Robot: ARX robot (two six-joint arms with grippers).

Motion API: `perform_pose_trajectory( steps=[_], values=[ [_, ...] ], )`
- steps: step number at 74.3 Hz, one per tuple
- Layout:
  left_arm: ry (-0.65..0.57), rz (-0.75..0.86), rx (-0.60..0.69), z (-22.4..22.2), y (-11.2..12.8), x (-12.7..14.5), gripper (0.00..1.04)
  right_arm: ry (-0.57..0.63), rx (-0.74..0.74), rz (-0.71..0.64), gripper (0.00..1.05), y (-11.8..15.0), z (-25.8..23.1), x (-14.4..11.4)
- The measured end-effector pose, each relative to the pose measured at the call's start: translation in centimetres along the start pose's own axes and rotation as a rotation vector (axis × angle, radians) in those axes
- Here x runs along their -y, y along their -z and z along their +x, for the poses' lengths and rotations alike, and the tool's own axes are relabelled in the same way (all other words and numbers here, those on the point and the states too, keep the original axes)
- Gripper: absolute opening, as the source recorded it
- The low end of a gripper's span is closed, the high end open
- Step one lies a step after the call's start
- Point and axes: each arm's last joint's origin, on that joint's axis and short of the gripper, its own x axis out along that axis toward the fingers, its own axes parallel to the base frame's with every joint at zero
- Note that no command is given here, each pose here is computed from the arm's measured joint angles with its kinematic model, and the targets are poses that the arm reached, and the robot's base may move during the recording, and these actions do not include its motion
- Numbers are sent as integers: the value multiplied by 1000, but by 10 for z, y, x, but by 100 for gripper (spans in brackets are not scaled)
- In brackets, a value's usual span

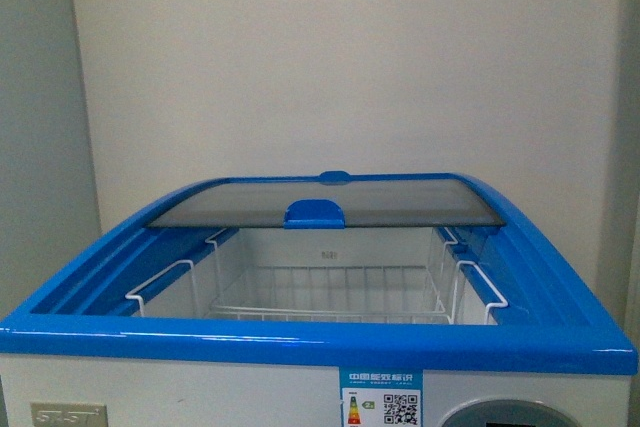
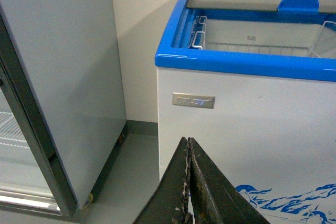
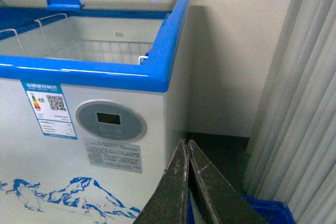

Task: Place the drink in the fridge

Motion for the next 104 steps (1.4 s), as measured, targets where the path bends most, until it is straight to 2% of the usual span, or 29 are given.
perform_pose_trajectory(
  steps=[56, 58, 80, 83, 89, 93, 96, 104],
  values=[
    [0, 0, 0, 0, 0, 0, 3, 0, 19, 0, 3, 6, -19, 0],
    [0, -2, 0, 0, 0, 0, 3, 0, 18, 0, 6, 6, -19, 0],
    [0, -2, 0, 0, 0, 0, 54, 0, 18, 0, 58, 6, -19, 0],
    [0, -2, 0, 0, 0, 0, 63, 0, 18, 0, 64, 6, -19, 0],
    [0, -2, 0, 0, 0, 0, 84, 0, 18, 0, 85, 6, -19, 0],
    [0, -2, 0, 0, 0, 0, 93, 0, 18, 0, 94, 6, -19, 0],
    [0, -2, 0, 0, 0, 0, 98, 0, 18, 1, 98, 6, -19, 0],
    [0, -2, 0, 0, 0, 0, 97, 0, 18, 1, 97, 6, -19, 0]
  ],
)
